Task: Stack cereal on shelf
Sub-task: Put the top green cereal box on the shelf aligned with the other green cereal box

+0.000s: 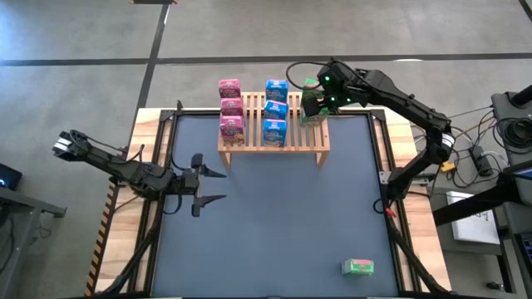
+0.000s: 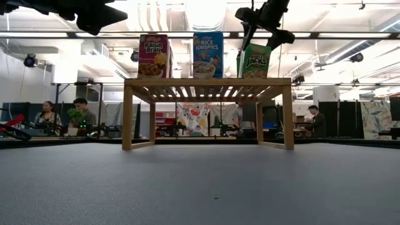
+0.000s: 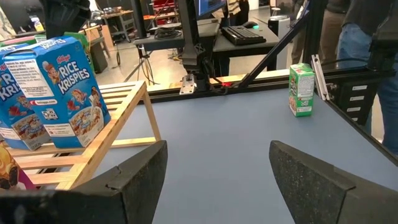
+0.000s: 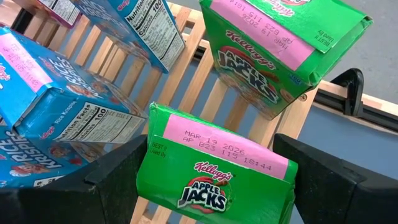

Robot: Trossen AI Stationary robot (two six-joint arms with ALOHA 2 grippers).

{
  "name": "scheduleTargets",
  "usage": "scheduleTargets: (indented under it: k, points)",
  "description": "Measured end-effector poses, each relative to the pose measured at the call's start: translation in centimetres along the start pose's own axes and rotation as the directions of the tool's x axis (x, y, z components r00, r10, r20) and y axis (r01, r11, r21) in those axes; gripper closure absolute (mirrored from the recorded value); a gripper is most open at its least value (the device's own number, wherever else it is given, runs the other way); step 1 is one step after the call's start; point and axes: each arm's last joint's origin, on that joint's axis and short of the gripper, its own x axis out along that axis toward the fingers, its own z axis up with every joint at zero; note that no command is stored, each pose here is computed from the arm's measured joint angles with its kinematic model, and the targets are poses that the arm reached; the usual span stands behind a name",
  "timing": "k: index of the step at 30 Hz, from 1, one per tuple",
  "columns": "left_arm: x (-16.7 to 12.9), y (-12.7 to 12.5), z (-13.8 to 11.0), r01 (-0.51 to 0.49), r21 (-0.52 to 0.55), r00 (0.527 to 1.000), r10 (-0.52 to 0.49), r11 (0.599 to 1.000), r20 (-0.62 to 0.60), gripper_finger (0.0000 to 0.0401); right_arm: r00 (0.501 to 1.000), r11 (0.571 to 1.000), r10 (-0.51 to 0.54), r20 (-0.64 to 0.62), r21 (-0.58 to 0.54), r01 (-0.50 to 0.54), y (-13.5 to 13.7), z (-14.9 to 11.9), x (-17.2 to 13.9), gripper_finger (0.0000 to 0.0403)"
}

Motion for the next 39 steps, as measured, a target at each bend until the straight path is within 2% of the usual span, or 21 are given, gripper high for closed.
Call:
scheduleTargets:
  k: [15,25,35,39]
  points:
    - [0.0,0.0,0.0,0.0,0.0,1.0,0.0,1.0,0.0,0.0136,1.0,1.0,0.016,0.005,0.008,-0.016,0.2,0.17,0.35,0.008]
    - [0.0,0.0,-0.04,0.001,0.002,1.0,-0.001,1.0,-0.004,0.0136,1.0,1.0,0.008,-0.014,0.006,-0.008,0.21,0.12,0.8,0.0034]
    - [0.0,0.0,-0.05,0.001,0.002,1.0,-0.001,1.0,-0.005,0.0136,1.0,1.0,0.002,-0.008,-0.004,-0.002,0.16,0.11,0.67,0.0032]
    - [0.0,-0.01,-0.07,0.001,0.003,1.0,-0.001,1.0,-0.007,0.0136,1.0,0.999,0.003,-0.003,-0.044,-0.003,0.11,0.07,0.41,0.0032]
